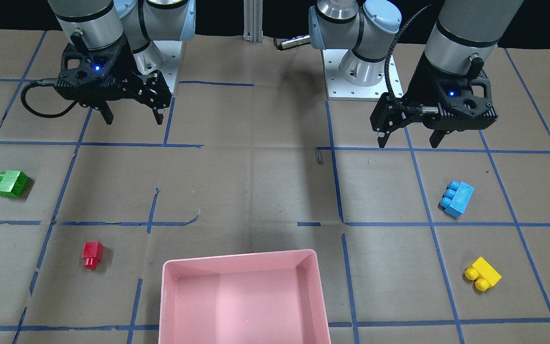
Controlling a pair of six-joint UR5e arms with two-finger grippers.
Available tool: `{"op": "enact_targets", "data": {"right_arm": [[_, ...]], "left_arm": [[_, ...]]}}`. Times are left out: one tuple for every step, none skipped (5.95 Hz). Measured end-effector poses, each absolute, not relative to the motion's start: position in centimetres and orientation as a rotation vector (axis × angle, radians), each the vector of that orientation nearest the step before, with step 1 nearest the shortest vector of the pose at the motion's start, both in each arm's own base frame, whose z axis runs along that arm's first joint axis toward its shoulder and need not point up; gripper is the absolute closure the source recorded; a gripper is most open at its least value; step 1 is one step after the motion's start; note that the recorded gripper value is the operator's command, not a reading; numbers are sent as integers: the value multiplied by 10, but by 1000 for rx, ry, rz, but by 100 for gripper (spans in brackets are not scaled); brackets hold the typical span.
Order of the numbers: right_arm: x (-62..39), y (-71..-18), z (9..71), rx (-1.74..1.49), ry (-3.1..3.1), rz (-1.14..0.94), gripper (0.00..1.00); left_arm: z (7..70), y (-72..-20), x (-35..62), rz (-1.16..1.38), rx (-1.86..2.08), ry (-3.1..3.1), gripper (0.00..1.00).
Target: Put all blocks into box
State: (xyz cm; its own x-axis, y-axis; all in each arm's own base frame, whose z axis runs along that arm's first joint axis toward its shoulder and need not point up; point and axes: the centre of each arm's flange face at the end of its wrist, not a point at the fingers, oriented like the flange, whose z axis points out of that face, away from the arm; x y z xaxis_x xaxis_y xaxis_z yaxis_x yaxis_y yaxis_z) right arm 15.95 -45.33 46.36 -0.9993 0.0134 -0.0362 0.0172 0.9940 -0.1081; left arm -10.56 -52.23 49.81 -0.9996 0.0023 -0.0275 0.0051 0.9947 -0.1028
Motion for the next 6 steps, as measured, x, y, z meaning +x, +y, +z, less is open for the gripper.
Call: {"op": "enact_targets", "data": {"right_arm": [[160, -453, 463, 25, 3102, -167, 0], [160, -454, 463, 25, 3102, -168, 0], [159, -454, 462, 21, 3103, -168, 0], [157, -454, 462, 17, 3105, -166, 0], [154, -455, 461, -7, 3109, -166, 0], [148, -457, 461, -31, 3113, -168, 0]], "left_arm": [[498, -522, -106, -160, 6, 3110, 2], [498, -522, -106, -159, 8, 3109, 2], [498, -521, -106, -160, 14, 3109, 2], [499, -519, -102, -164, 28, 3108, 2], [501, -520, -88, -166, 68, 3104, 2], [502, -524, -53, -161, 131, 3095, 2]]}}
